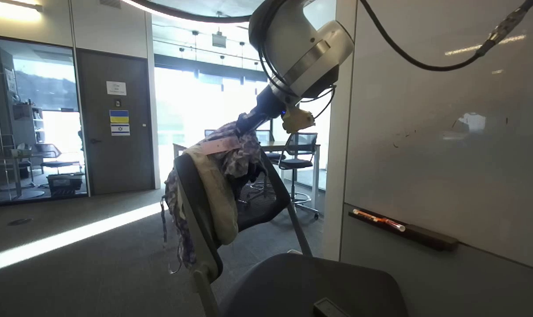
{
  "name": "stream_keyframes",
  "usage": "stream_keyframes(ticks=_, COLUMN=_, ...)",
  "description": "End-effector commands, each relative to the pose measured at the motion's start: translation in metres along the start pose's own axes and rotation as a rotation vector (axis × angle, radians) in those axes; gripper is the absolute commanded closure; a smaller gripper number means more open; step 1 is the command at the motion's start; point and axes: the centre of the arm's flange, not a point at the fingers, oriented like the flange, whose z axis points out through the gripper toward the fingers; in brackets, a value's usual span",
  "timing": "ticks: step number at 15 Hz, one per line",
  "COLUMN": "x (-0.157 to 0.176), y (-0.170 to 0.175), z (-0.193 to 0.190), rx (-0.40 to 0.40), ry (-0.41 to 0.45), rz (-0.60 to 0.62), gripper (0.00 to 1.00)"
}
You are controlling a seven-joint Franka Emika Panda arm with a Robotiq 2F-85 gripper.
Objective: Take the clothing off of the backrest of the chair
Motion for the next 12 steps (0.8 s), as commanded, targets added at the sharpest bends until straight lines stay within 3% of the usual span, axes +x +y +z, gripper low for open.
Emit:
stream_keyframes(ticks=1, x=-0.004, y=0.025, z=-0.049, rx=-0.114, ry=0.041, rz=0.032, gripper=0.96)
stream_keyframes(ticks=8, x=-0.061, y=0.068, z=-0.146, rx=-0.420, ry=0.017, rz=0.173, gripper=0.96)
stream_keyframes(ticks=10, x=-0.083, y=0.071, z=-0.167, rx=-0.428, ry=-0.011, rz=0.187, gripper=0.95)
stream_keyframes(ticks=12, x=-0.100, y=0.069, z=-0.178, rx=-0.389, ry=-0.059, rz=0.179, gripper=0.95)
